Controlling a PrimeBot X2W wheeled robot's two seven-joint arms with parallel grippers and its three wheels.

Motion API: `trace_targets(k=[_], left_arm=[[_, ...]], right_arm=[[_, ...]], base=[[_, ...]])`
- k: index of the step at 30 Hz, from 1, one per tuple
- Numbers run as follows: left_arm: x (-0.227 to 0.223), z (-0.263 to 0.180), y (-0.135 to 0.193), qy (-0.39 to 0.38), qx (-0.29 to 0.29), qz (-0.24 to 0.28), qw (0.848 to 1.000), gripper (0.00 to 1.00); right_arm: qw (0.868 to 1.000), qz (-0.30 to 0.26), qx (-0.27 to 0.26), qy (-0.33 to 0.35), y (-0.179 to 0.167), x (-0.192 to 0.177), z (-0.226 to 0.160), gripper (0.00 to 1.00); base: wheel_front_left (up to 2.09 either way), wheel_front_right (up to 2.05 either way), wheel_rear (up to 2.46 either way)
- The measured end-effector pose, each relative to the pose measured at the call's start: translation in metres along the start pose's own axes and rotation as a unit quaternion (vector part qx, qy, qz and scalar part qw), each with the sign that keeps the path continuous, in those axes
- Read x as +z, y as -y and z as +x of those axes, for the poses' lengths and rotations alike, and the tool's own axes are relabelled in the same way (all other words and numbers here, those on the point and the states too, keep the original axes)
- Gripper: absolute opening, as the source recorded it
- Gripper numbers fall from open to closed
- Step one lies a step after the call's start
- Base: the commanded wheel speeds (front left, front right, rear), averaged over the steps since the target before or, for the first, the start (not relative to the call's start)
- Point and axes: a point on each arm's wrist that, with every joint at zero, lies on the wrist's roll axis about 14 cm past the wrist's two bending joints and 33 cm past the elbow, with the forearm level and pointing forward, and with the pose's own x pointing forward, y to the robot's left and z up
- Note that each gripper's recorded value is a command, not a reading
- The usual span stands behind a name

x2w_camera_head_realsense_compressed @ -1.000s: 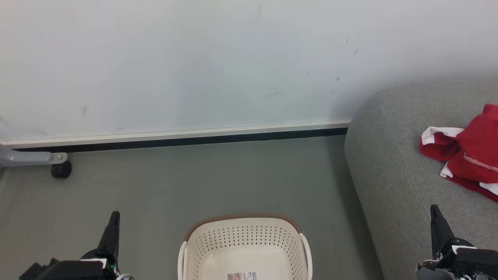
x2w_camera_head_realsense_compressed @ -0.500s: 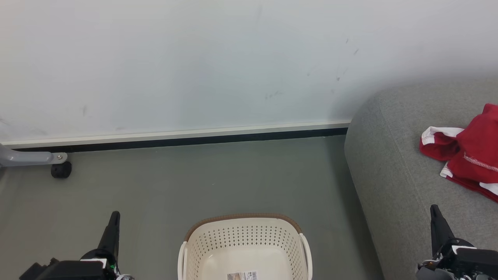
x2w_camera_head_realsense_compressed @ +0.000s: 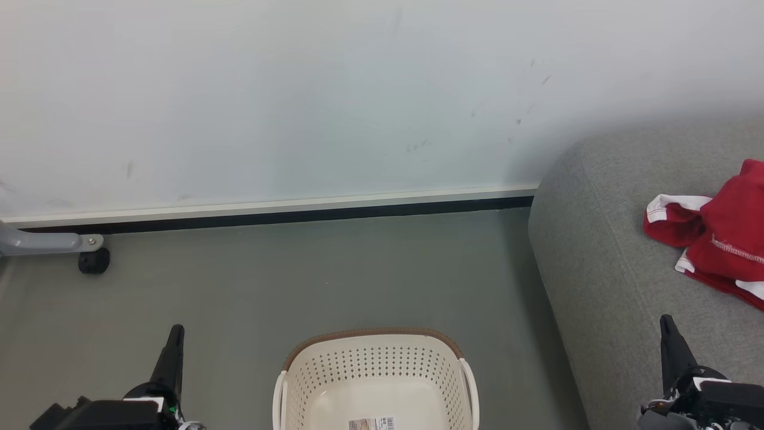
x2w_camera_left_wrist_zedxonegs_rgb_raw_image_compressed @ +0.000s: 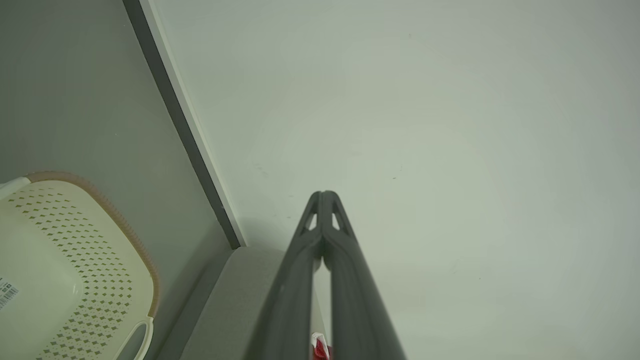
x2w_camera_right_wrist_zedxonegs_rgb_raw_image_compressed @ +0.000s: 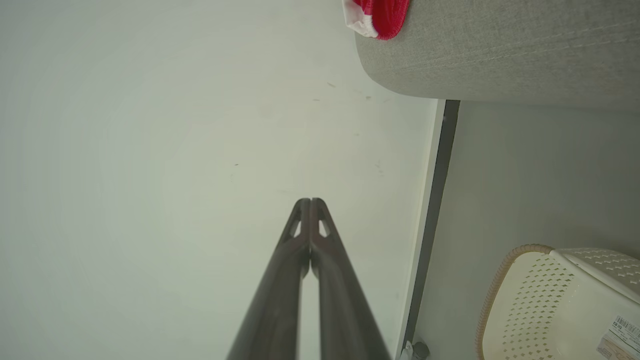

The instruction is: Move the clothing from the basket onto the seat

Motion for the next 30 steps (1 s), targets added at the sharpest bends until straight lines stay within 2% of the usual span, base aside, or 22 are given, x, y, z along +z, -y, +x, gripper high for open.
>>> trace_targets(k=[30], left_arm=[[0.0000,0.0000,-0.0001,0.000,0.000,0.000,1.000,0.00]], right_arm=[[1.000,0.000,0.000,0.000,0.0000,-0.0001,0.0000,0.00]], base=[[0.00,0.00,0.00]])
